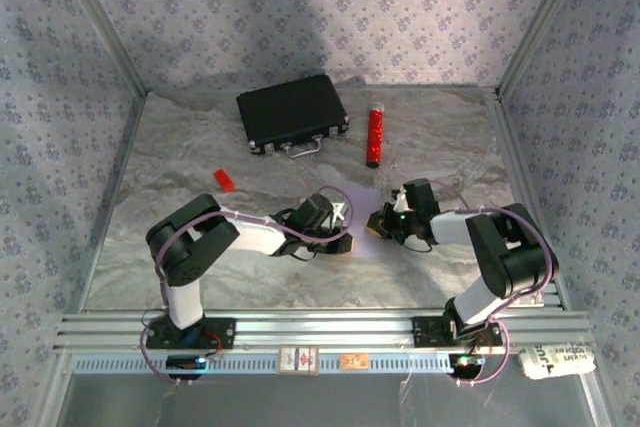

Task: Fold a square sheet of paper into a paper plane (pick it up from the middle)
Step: Fold the triangle a second time at the center of the table.

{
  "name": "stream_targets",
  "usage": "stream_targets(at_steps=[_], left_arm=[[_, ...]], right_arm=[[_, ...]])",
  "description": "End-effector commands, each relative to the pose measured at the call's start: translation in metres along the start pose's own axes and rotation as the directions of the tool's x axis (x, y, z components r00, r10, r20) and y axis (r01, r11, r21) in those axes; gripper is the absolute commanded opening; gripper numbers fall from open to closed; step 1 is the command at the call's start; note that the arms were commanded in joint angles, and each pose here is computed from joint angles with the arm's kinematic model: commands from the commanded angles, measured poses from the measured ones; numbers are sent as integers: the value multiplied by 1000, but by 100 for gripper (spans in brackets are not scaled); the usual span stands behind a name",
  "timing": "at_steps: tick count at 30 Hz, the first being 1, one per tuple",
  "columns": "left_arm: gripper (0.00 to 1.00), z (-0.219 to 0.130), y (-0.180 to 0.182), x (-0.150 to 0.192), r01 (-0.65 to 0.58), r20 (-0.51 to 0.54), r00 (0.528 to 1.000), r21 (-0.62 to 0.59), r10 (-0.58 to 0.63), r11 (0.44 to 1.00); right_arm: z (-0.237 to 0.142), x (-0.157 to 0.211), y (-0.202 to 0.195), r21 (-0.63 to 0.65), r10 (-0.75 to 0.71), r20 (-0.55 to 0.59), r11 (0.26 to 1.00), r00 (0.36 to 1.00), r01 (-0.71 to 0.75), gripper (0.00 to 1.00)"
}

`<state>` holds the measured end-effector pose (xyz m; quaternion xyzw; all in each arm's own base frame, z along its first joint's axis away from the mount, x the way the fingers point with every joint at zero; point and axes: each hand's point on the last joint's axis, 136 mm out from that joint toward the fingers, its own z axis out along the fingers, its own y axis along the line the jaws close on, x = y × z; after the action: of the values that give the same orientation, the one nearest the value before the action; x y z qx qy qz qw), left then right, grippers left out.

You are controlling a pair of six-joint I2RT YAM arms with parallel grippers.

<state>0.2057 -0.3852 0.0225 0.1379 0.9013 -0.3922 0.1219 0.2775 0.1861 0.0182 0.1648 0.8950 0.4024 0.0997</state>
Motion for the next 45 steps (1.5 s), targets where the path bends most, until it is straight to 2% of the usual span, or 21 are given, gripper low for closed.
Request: stream_targets(at_steps=[1,7,17,19,23,28,33,37,40,45], left_arm=[[0,4,44,44,60,-127,989,-144,-78,988],[0,4,44,44,57,-128,989,-140,-75,989],[0,4,44,44,57,-126,989,-136,-75,989],[0,4,43,43,58,-124,989,-134,-75,989],[0,5,41,42,57,-124,990,-128,-73,990],[0,6,37,39,58,-124,990,-117,-72,991],[0,6,36,38,56,-124,990,-117,-71,992],[0,6,35,37,58,-122,990,-115,-72,992],[0,2,25,28,60,-95,993,-83,-67,995],[2,-9,-7,-2,57,-45,997,5,-57,998]], right_arm=[[-3,-16,-21,63,21,50,998,999,-24,2],[-14,-31,-22,0,71,104,997,992,-71,3],[-45,-35,22,-60,-26,173,998,985,37,5],[-46,-29,25,-57,-42,164,997,986,52,6],[-35,-9,30,-76,-69,78,994,995,75,6],[-15,10,26,-62,-84,2,995,996,84,5],[-6,10,20,-49,-68,-2,996,998,68,4],[-3,9,1,19,-25,-3,1000,1000,25,3],[-3,14,-20,92,5,-21,996,1000,-3,2],[-5,19,-38,146,31,-18,989,999,-28,1]])
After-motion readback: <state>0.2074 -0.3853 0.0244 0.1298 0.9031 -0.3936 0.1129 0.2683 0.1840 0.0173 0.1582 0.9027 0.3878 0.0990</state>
